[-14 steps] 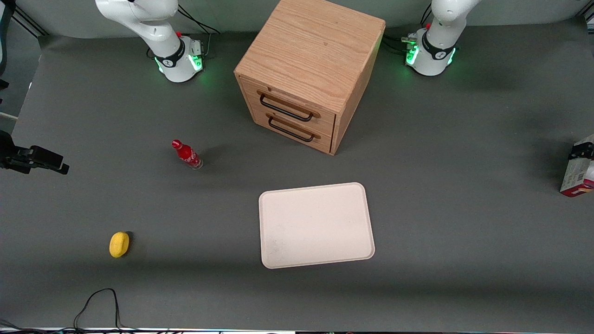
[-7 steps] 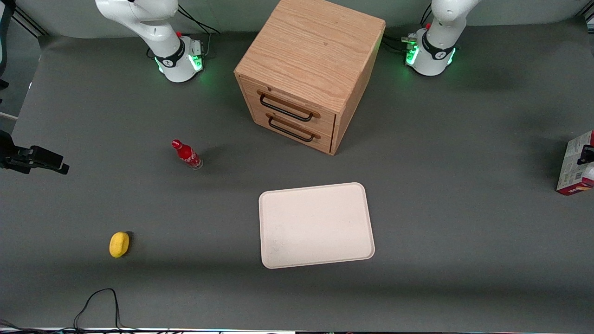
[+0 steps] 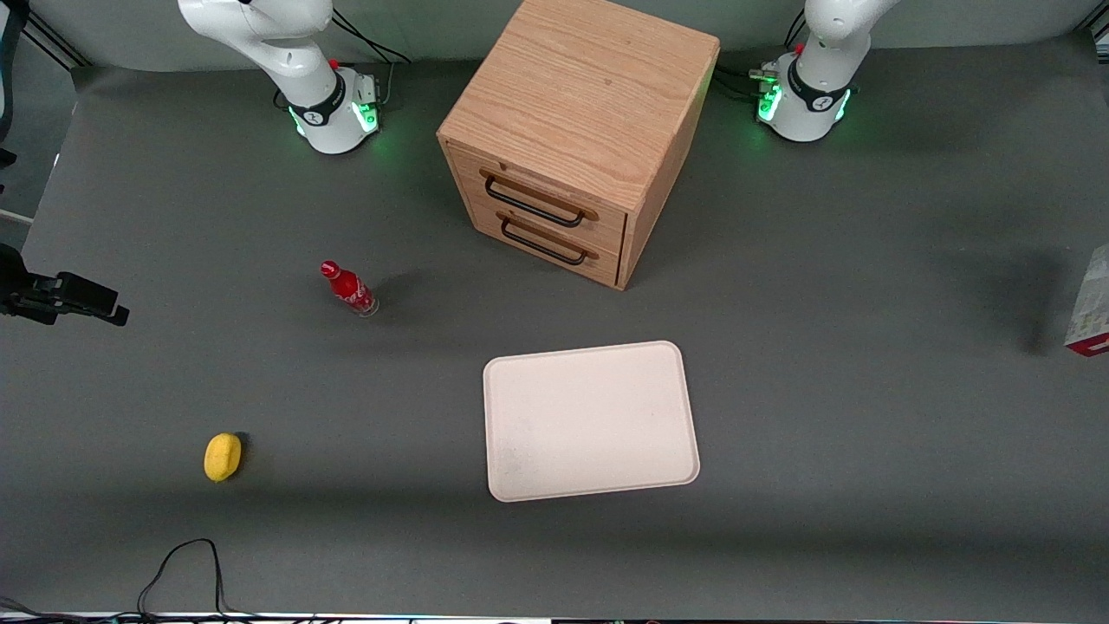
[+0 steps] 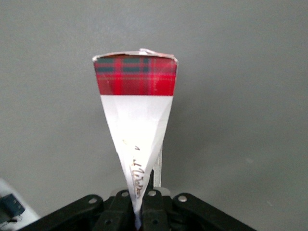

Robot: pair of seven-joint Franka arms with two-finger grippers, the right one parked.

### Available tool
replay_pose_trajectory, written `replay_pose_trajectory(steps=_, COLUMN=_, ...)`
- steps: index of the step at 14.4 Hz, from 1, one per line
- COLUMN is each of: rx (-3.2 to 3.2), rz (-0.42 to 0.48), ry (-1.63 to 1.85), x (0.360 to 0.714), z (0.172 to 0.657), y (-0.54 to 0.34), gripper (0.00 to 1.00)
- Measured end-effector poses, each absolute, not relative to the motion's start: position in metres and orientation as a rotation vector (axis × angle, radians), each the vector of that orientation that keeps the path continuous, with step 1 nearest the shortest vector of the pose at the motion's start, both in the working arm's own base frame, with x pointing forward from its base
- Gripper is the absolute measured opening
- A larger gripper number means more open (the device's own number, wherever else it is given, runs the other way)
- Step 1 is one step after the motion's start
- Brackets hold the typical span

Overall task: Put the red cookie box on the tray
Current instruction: 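Lift the held box and carry it over the cream tray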

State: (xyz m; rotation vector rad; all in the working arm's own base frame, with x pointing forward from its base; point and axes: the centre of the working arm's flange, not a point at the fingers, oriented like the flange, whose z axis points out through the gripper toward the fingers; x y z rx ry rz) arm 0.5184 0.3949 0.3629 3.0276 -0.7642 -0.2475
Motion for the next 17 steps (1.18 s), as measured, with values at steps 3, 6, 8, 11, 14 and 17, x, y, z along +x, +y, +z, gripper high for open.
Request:
replay_pose_trajectory(steps=3, rx=3.021, rz=-0.310, ry=-0.736, x=0.519, z=0.467, y=0.354, gripper=0.04)
replay_pose_trajectory(steps=6, rx=3.041, rz=-0.377, ry=-0.688, x=0.513, z=0.550, y=0.323, gripper=0.04)
replay_pose_trajectory(steps=8, rx=3.050, rz=-0.411, ry=-0.641, x=0.513, z=0.590, y=0.302, gripper=0.04)
replay_pose_trajectory(steps=11, rx=3.063, rz=-0.451, ry=-0.556, x=0.522, z=0.613, y=0.263, gripper=0.04)
replay_pose_trajectory(steps=14, rx=3.082, rz=-0.514, ry=-0.444, x=0.542, z=0.609, y=0.203, gripper=0.04)
replay_pose_trajectory(steps=17, rx=3.137, rz=-0.529, ry=-0.348, x=0.569, z=0.606, y=0.099, gripper=0.04)
